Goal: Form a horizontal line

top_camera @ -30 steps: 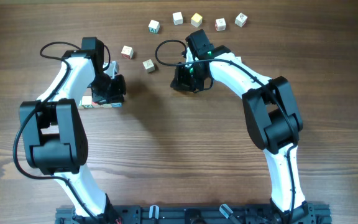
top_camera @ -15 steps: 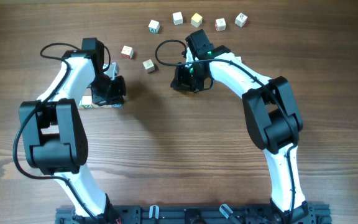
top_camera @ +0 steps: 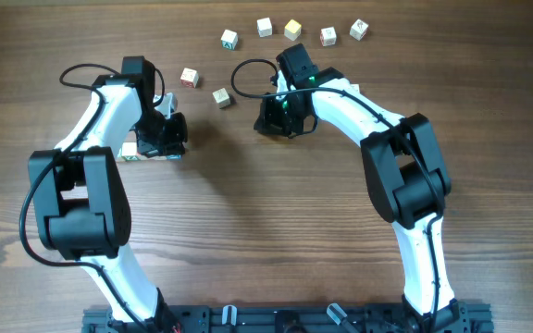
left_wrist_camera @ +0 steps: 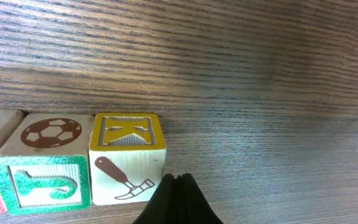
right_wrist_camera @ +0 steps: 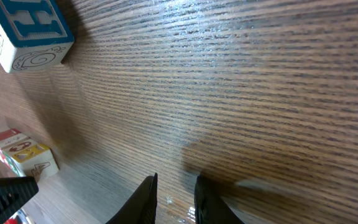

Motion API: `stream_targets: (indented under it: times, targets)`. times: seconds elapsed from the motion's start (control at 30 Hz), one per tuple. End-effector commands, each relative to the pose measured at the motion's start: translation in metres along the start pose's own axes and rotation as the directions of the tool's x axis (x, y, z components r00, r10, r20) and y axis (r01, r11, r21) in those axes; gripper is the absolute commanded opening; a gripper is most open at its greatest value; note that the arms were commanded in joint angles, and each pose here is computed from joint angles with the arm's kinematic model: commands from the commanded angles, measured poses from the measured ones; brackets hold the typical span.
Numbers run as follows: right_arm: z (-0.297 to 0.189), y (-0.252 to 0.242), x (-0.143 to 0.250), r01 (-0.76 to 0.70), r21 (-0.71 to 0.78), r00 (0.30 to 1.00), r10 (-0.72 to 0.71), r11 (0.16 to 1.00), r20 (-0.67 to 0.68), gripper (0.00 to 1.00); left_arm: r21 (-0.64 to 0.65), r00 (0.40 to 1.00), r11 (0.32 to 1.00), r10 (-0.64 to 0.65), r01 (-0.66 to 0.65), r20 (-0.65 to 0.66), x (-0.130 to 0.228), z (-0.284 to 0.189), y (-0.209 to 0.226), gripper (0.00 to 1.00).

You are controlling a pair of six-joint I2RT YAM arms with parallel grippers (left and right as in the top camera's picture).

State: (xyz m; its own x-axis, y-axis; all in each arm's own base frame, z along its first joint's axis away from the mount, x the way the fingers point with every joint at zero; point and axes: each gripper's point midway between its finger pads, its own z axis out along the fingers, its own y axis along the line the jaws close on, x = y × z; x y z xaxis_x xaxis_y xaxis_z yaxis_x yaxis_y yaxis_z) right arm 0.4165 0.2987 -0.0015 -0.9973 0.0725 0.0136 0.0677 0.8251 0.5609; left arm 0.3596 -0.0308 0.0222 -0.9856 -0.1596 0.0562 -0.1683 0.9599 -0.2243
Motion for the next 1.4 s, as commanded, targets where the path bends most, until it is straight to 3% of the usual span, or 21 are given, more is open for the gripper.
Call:
stream_targets:
  times: [0.0,0.3,0.57,0.67,0.93,1.23,1.37]
  targets:
    - [0.027,-0.066,0.008,-0.048,0.213,0.999,0.049,0.976,0.0,0.23,-0.011,1.0,1.0,0.011,-0.011,-0.009,0.0,0.004,0.002,0.04]
    - [0.027,-0.066,0.008,-0.05,0.212,0.999,0.051,0.976,0.001,0.23,0.092,1.0,0.996,0.017,-0.017,-0.002,-0.004,-0.002,-0.017,0.04]
    - [0.027,-0.066,0.008,-0.05,0.213,0.999,0.051,0.976,0.001,0.23,0.208,0.991,0.975,0.049,-0.075,0.127,-0.041,-0.035,-0.047,0.04]
    - [0.027,-0.066,0.008,-0.05,0.213,0.999,0.051,0.976,0.001,0.23,0.164,0.982,0.984,0.031,-0.062,0.185,-0.058,-0.046,-0.04,0.04]
    - [0.027,-0.066,0.008,-0.05,0.212,0.999,0.051,0.976,0.001,0.23,-0.117,0.959,0.989,-0.051,0.087,0.278,-0.079,-0.055,0.031,0.04]
    - [0.027,-0.066,0.008,-0.05,0.213,0.999,0.051,0.976,0.001,0.23,-0.106,0.944,0.976,-0.153,0.191,0.294,-0.081,-0.062,0.067,0.04]
    - [0.027,-0.066,0.008,-0.048,0.215,0.999,0.048,0.975,0.002,0.23,-0.063,0.944,0.978,-0.176,0.2,0.278,-0.078,-0.061,0.06,0.04]
